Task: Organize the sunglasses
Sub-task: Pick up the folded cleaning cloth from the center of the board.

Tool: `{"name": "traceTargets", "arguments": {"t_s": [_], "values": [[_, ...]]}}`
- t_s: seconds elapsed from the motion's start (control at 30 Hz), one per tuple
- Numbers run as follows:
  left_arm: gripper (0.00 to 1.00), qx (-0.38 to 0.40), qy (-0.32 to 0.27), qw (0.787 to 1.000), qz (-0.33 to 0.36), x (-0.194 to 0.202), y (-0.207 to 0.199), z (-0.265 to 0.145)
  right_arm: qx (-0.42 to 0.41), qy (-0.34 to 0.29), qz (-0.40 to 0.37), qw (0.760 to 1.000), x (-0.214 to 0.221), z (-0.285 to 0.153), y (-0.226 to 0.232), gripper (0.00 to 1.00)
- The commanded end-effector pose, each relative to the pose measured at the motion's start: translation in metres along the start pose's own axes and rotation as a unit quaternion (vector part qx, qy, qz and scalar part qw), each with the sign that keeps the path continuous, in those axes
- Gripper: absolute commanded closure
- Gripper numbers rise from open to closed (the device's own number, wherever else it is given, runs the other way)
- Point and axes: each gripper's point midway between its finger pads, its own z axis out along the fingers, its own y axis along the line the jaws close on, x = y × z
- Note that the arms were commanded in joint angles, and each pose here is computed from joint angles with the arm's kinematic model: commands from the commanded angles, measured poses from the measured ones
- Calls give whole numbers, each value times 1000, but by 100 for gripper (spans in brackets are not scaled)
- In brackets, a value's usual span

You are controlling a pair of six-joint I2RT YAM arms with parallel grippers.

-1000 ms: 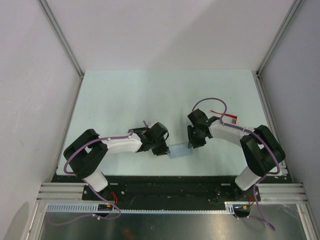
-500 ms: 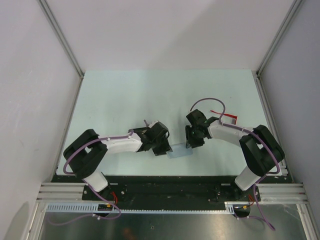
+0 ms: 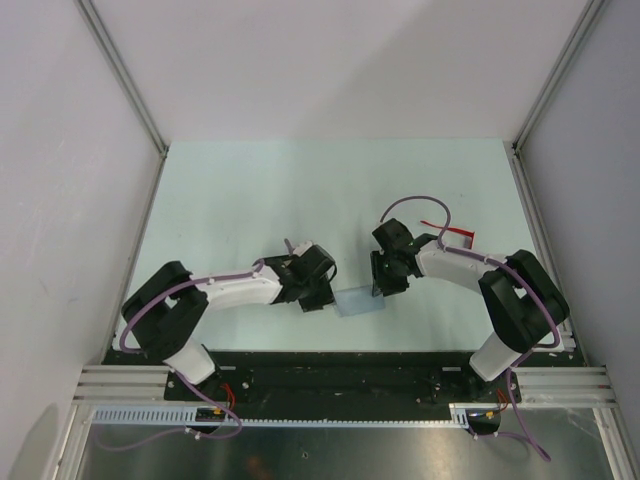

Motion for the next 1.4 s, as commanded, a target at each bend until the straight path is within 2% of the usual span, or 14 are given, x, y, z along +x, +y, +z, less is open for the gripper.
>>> {"name": "traceTargets", "arguments": {"t_s": [0.0,0.2,0.3,0.8,1.03,1.2,1.37], "values": [[55,6,-3,1000,21,-3,-14,-1,11,18,-10,1000,10,9,-5,63],[54,13,3,1000,24,-2,-21,1,10,25,-14,1000,14,11,-3,66],[54,12,7,1000,23,-1,-22,4,8,31,-15,999,17,12,-2,72],[63,12,20,999,30,2,-29,13,19,25,-15,999,16,13,-4,83],[77,4,17,1000,26,2,-22,14,14,20,-12,1000,14,10,-1,89],[83,1,18,999,27,3,-21,16,12,17,-15,1000,13,9,0,92],[100,2,15,999,39,1,-23,16,5,8,-18,1000,10,4,4,98]]}}
